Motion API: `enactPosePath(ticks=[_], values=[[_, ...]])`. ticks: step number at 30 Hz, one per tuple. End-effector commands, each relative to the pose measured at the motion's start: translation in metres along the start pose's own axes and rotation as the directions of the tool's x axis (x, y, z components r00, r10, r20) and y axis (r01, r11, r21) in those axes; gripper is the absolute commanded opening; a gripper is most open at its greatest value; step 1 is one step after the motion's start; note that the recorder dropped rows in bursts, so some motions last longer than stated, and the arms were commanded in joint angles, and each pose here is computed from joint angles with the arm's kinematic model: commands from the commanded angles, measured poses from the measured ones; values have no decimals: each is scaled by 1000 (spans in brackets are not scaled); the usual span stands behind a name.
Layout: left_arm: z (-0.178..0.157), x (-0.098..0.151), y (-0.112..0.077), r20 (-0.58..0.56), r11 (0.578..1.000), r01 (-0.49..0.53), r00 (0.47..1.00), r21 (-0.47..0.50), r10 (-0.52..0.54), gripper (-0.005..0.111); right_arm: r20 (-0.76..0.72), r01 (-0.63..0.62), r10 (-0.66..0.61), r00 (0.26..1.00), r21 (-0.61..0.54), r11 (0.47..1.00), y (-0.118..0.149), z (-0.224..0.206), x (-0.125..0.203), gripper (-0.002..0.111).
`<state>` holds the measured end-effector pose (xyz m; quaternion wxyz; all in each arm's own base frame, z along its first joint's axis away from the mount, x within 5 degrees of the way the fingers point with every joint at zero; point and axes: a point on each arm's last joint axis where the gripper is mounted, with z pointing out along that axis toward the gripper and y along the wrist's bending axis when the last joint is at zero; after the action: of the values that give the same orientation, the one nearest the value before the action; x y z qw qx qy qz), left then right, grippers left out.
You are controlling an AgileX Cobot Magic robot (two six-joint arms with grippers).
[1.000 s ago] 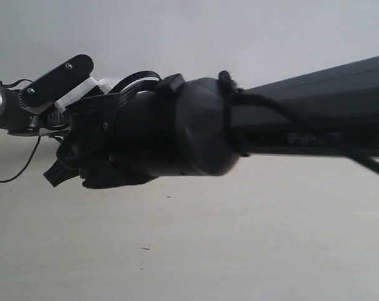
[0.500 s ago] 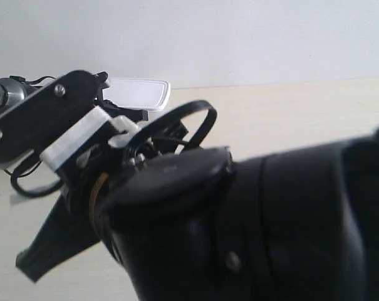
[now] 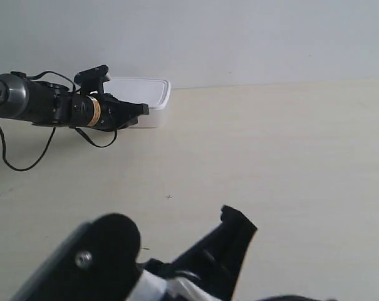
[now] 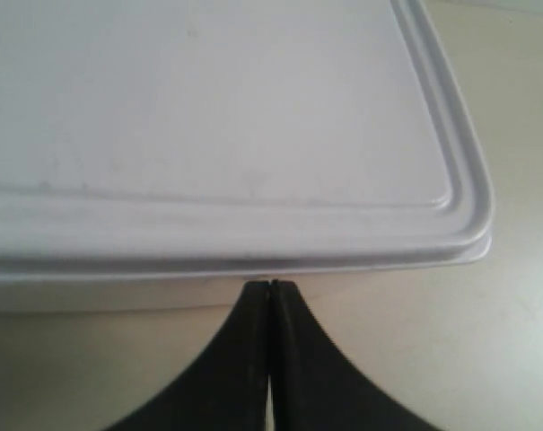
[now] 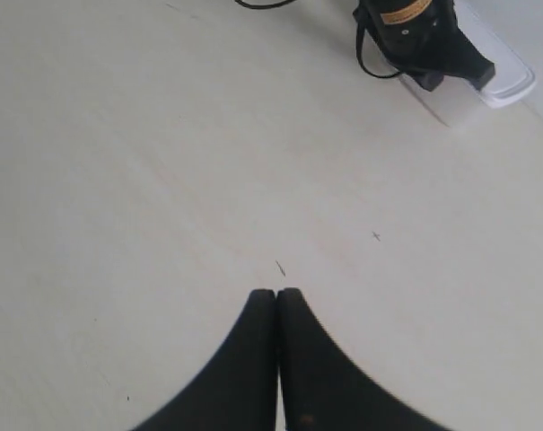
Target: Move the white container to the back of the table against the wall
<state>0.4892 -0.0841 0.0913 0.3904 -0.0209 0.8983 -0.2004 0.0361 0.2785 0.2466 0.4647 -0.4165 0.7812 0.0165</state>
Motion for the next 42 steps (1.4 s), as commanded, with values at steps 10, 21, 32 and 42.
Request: enactPosePath(ticks=[10, 21, 32, 42], values=[[19, -1, 5, 14, 1000, 14, 1000, 11, -14, 0, -41, -10, 12, 999, 43, 999, 15, -55, 55, 0], [18, -8, 3, 35, 1000, 11, 999, 11, -11, 0, 0, 5, -5, 1000, -46, 999, 30, -77, 76, 0], [17, -20, 3, 72, 1000, -6, 997, -18, 8, 0, 12, -5, 5, 1000, -22, 1000, 26, -70, 82, 0], [17, -22, 3, 76, 1000, -21, 997, -20, 22, 0, 28, -104, 101, 994, 82, 991, -18, -47, 74, 0]])
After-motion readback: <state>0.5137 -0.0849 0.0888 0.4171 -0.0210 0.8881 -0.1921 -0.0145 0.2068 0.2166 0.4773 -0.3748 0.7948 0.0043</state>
